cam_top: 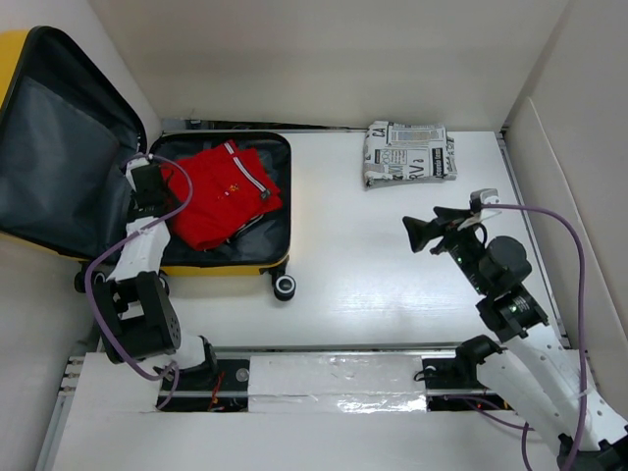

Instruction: Pack the luggage

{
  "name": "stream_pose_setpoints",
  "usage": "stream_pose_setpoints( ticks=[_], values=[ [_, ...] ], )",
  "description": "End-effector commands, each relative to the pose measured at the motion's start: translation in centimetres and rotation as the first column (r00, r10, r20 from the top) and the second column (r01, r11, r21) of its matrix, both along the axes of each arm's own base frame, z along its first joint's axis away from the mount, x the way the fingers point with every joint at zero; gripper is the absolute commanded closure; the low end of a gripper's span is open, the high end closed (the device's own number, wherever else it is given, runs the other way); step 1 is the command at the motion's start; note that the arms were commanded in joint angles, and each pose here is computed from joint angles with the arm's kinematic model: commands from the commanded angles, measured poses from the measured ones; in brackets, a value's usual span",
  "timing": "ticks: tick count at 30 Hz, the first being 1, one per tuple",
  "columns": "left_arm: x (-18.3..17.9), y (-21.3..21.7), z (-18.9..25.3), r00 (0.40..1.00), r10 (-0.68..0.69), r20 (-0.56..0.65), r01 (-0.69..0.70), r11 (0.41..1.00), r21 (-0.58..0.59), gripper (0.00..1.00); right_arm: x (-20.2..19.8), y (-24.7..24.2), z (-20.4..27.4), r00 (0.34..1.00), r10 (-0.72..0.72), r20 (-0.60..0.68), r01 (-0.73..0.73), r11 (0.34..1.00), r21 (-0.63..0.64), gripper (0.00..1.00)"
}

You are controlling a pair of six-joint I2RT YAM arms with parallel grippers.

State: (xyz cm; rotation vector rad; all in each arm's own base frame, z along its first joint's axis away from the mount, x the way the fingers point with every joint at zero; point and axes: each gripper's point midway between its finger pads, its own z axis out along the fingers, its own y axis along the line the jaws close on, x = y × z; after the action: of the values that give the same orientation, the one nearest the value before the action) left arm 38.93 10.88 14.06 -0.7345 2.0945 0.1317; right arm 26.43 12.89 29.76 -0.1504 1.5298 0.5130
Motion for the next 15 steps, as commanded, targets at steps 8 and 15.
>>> stream_pose_setpoints(
  ticks=[8,15],
  values=[
    [1.2,-0.4,7.8,0.977,0.059,0.205,-0.066,0.997,0.027,0.38,1.3,0.9,-0.6,1.0,0.008,-0.006,-0.008,1.0,-0.009,0.45],
    [1.6,-13.3,17.2,0.846,-0.282,0.452,0.295,0.955,0.044,0.5,3.8,1.1,-2.8,0.995,-0.041,-0.093,0.036,0.998,-0.051,0.96]
  ],
)
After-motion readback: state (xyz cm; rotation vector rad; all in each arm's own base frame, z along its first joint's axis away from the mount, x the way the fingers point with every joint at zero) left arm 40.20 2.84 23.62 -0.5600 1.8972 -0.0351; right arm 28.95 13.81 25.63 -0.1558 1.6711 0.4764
